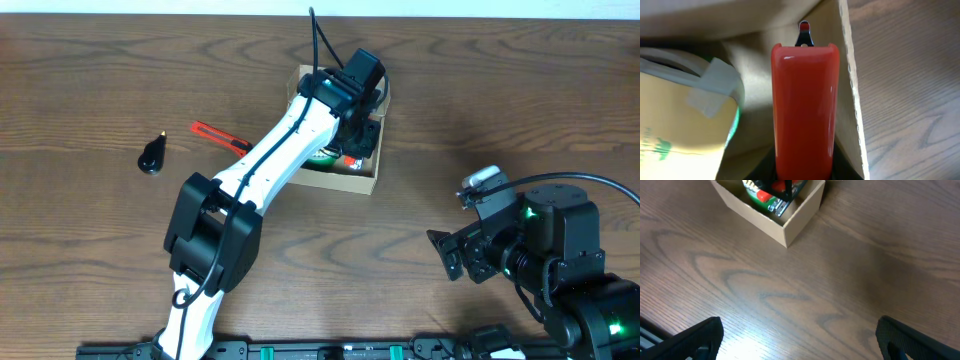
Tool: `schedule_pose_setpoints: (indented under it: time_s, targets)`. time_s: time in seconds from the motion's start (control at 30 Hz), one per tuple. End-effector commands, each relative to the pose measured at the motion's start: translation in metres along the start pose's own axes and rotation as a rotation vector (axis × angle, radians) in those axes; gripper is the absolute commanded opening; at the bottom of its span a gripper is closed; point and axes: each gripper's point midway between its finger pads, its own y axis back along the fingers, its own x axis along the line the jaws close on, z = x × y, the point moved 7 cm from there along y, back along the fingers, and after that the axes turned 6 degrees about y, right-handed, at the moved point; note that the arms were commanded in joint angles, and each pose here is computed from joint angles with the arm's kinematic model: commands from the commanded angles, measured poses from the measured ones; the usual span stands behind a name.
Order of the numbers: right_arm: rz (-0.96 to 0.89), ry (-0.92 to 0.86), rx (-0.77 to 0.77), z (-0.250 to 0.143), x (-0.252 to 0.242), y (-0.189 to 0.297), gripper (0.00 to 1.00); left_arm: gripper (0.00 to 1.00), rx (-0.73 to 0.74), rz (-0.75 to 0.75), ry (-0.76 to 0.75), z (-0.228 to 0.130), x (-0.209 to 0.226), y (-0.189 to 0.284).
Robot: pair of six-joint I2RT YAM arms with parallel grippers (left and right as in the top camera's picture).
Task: Pack container
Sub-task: 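Carry the red stapler with the left gripper and lower it into the box, then open the left gripper, move to the black tape measure and grasp it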
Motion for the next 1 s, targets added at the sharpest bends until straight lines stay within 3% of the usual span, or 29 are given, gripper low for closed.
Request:
schedule_pose_setpoints:
  time_s: [0.0, 0.13, 0.2, 0.3, 0.43, 0.53, 0.77, 0.97]
  targets:
    - [-0.001, 0.007, 0.002, 0.000, -0.001, 0.000, 0.99, 0.06, 0.014, -0.006, -0.002, -0.001, -0.005, -0.005]
    - [-0.001, 0.007, 0.002, 0.000, -0.001, 0.000, 0.99, 0.07, 0.014, -0.007, -0.001, 0.000, -0.005, -0.009]
    - [-0.001, 0.007, 0.002, 0.000, -0.001, 0.000, 0.99, 0.14, 0.012, -0.008, -0.003, 0.001, -0.005, -0.011]
    - [-0.001, 0.007, 0.002, 0.000, -0.001, 0.000, 0.99, 0.36, 0.000, -0.012, -0.004, 0.003, -0.006, -0.012]
    - [-0.001, 0.007, 0.002, 0.000, -0.001, 0.000, 0.99, 0.54, -0.022, -0.017, 0.002, 0.007, -0.007, -0.012]
    - [-0.001, 0.007, 0.002, 0.000, -0.001, 0.000, 0.99, 0.62, -0.040, -0.025, 0.008, 0.010, -0.008, -0.012]
    - [-0.001, 0.007, 0.002, 0.000, -0.001, 0.000, 0.99, 0.62, -0.066, -0.031, 0.030, 0.017, -0.012, 0.003]
    - [-0.001, 0.007, 0.002, 0.000, -0.001, 0.000, 0.99, 0.62, -0.189, 0.026, 0.077, 0.032, -0.006, 0.076]
